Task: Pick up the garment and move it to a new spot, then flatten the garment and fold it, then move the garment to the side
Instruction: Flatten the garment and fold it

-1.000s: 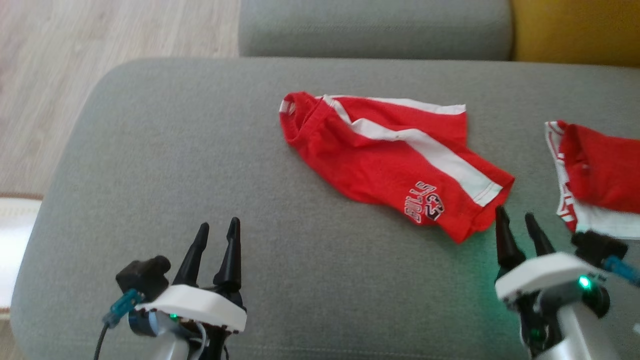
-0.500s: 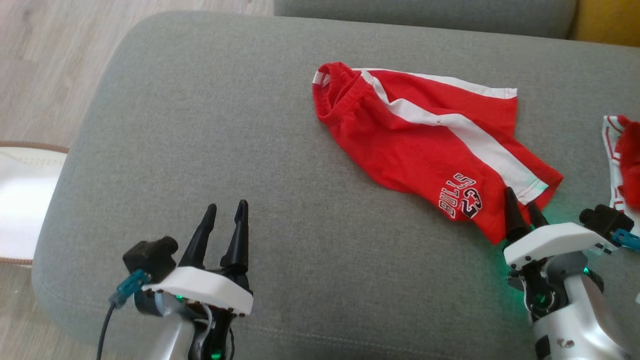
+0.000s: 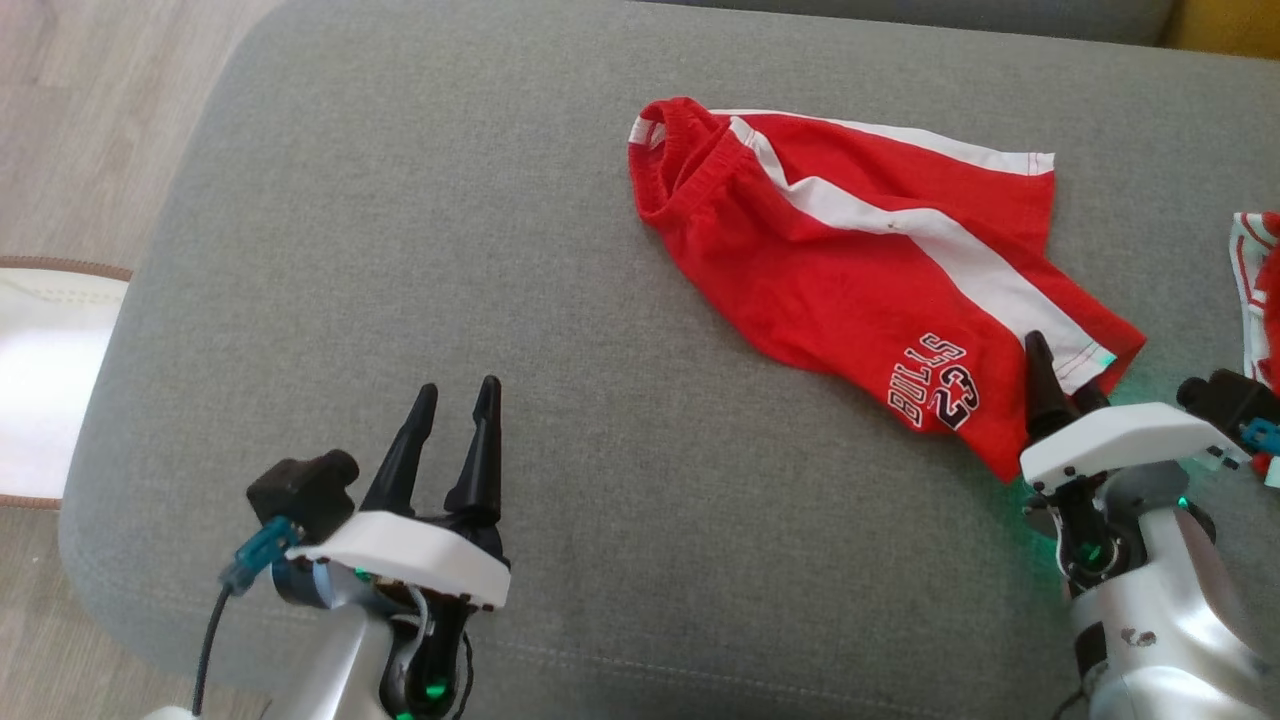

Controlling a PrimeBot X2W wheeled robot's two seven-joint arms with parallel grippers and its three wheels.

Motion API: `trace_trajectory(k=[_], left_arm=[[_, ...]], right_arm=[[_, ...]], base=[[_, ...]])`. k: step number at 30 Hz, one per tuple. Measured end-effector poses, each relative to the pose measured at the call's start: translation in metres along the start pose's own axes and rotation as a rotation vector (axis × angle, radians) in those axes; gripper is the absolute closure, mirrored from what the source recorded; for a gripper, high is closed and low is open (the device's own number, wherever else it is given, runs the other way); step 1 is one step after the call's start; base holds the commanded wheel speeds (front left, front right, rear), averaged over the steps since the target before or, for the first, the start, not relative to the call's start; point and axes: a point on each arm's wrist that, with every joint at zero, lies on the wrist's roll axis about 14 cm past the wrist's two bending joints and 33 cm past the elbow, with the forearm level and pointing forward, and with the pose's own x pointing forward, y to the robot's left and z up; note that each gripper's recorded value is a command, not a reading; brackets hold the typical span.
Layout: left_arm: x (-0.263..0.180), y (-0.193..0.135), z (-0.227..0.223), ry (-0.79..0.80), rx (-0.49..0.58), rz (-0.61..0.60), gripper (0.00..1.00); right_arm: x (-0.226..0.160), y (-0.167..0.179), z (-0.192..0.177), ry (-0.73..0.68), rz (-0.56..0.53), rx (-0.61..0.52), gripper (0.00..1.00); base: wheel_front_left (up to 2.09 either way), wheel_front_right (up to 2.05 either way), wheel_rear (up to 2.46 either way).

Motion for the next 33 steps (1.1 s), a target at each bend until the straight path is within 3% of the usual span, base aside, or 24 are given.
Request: trace_trajectory(k=[5,6,7,8,26,33], left_arm=[[0.002,-0.002,-0.002,0.006,0.001,-0.004,0.0],[0.002,-0.002,-0.002,0.006,0.002,-0.004,0.0],[0.003,-0.002,-0.001,0.005,0.003,-0.004,0.0],[0.004,-0.002,-0.001,0.003,0.004,-0.005,0.0],[0.011,-0.016,0.006,-0.017,0.004,-0.052,0.0],[0.049,-0.059,0.028,-0.04,0.06,-0.216,0.0]], right_arm=[[0.001,0.0,0.002,-0.007,0.002,0.017,0.0],[0.001,0.001,0.002,-0.007,0.003,0.016,0.25],[0.001,0.001,0.003,-0.009,0.004,0.016,0.82],[0.002,0.002,0.004,-0.01,0.005,0.016,1.0],[-0.012,0.015,0.031,-0.104,0.055,-0.022,1.0],[-0.044,0.02,0.025,-0.09,0.105,-0.088,1.0]], base=[[0.0,0.0,0.0],[0.0,0.0,0.0],[0.0,0.0,0.0],[0.0,0.0,0.0],[0.0,0.0,0.0],[0.0,0.0,0.0]])
